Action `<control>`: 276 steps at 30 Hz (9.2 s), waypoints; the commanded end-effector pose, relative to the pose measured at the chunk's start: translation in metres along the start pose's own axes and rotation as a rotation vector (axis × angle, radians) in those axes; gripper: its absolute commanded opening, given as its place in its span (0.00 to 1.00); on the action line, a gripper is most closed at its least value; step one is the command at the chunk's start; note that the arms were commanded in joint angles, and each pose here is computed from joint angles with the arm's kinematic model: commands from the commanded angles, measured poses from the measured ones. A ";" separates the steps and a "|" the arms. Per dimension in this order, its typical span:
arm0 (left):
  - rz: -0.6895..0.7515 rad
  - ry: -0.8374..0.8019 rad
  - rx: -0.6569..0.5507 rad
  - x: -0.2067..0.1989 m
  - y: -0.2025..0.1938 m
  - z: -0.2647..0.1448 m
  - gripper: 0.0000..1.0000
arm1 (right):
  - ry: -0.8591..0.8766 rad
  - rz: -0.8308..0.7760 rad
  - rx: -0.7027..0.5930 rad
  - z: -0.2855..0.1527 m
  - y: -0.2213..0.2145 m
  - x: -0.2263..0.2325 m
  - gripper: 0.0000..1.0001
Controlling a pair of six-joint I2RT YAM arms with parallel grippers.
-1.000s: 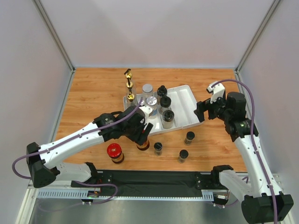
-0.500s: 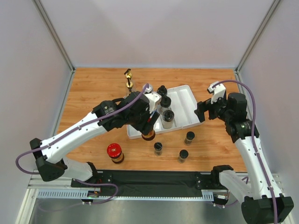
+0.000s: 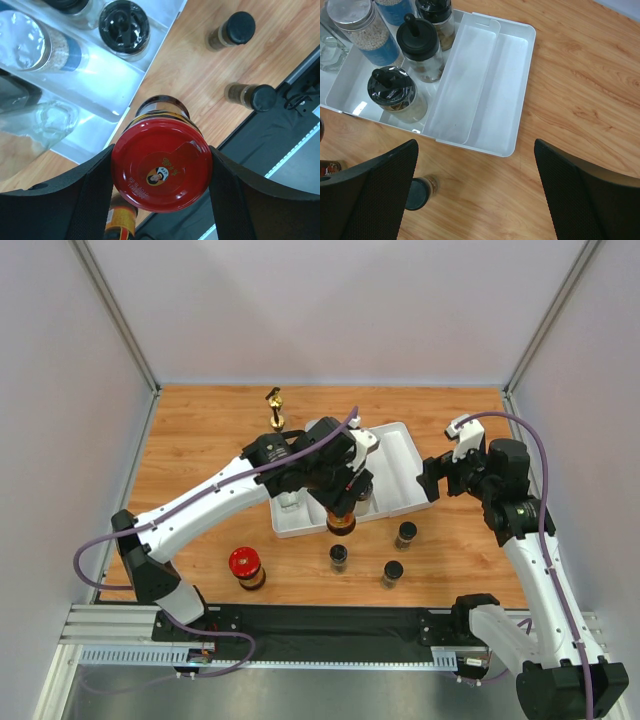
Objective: Organize the condiment bottles
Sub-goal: Place the bottle in the storage box, then pick up the bottle from the center of the board, then place the bottle in the storage box.
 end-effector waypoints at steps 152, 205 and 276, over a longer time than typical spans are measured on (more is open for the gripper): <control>0.059 0.503 -0.667 0.118 0.018 -0.170 1.00 | 0.777 -0.456 -0.103 -0.046 -0.036 0.089 1.00; -0.242 1.196 -0.668 0.174 -0.181 -0.214 1.00 | 0.990 -0.711 0.268 0.102 -0.103 0.444 1.00; -0.204 1.205 -0.603 0.178 -0.179 -0.200 1.00 | 0.527 -0.464 0.051 0.029 0.084 0.119 0.00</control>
Point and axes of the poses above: each gripper's point midway between its finger pads, its own z axis out along the fingers, its own x axis along the line the jaws close on, y = z × x, the point moved 2 cm from there along -z, back along the fingers, and after that the axes turned 9 degrees about z, right-handed, at the moved point
